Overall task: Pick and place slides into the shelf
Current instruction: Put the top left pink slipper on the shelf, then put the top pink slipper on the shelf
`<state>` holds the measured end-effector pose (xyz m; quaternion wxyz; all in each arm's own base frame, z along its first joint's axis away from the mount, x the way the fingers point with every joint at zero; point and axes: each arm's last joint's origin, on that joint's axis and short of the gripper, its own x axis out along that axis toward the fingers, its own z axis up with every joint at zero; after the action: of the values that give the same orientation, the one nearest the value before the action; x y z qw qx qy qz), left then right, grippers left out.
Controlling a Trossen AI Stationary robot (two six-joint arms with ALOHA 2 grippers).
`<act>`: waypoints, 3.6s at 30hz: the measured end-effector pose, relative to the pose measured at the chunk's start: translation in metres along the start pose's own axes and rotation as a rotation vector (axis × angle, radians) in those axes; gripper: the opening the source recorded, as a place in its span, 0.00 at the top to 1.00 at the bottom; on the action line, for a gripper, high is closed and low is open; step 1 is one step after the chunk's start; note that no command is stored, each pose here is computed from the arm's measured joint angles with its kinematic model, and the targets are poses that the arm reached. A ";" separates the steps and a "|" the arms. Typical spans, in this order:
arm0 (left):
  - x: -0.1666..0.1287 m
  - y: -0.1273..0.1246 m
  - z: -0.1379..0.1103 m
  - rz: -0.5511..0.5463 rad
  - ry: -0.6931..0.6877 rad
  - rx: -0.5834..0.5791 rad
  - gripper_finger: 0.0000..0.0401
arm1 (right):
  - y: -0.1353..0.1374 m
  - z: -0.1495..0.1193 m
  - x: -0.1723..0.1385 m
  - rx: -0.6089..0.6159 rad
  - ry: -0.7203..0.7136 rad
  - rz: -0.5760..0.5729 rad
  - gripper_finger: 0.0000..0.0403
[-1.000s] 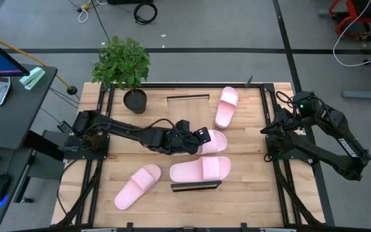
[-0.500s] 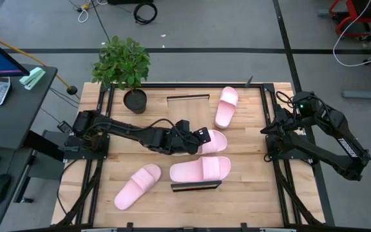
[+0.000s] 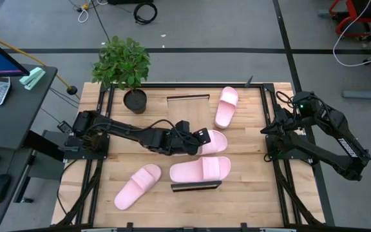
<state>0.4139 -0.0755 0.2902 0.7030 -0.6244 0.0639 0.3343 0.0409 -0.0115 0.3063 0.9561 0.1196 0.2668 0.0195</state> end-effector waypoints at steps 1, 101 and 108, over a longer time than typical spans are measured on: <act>0.000 0.000 0.000 -0.002 0.003 -0.001 0.97 | 0.000 0.000 0.000 0.000 0.000 0.001 1.00; -0.005 0.003 -0.007 0.031 0.088 -0.023 0.52 | 0.000 0.000 0.000 0.000 0.000 0.000 1.00; -0.005 0.005 -0.007 0.049 0.086 -0.012 0.44 | 0.000 0.000 0.000 0.000 0.000 0.000 1.00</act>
<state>0.4098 -0.0836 0.2870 0.6875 -0.6405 0.1073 0.3249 0.0409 -0.0115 0.3063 0.9561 0.1197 0.2668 0.0195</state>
